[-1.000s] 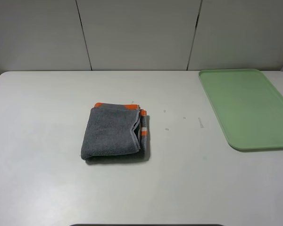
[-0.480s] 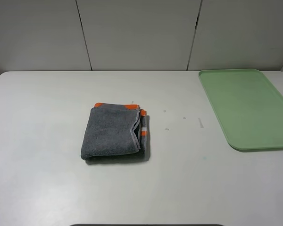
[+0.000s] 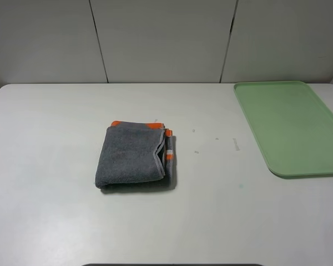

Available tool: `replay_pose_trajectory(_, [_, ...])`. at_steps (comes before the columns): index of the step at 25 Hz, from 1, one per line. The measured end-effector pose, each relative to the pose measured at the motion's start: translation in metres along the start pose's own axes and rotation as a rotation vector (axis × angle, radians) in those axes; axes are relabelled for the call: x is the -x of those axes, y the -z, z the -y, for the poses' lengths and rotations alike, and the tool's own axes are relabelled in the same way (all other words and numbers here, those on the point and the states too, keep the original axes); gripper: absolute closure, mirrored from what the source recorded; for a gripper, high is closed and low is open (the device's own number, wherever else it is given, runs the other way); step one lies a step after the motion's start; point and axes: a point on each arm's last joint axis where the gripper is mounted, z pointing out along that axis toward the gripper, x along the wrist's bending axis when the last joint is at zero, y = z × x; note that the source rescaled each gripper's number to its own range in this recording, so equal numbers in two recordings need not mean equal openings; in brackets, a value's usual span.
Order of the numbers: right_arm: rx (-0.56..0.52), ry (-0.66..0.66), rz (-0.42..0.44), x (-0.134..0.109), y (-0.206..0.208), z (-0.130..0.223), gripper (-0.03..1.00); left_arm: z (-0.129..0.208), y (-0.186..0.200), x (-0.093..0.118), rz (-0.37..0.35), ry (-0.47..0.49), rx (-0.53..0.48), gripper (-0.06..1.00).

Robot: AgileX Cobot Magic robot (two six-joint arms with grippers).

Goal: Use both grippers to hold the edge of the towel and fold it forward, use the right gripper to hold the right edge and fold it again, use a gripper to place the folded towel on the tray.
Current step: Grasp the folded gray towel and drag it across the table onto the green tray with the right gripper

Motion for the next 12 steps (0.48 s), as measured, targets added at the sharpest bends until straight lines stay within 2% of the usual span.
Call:
replay_pose_trajectory(6, [0.0,-0.012,-0.004,-0.0004,0.0,0.0,-0.03,0.0,0.0,0.0,0.0,0.0,0.0,-0.06])
replay_pose_trajectory(12, [-0.008,-0.044,-0.057,-0.0053,-0.0001,0.0002,-0.03,0.0,0.0,0.0,0.0,0.0,0.0,-0.06])
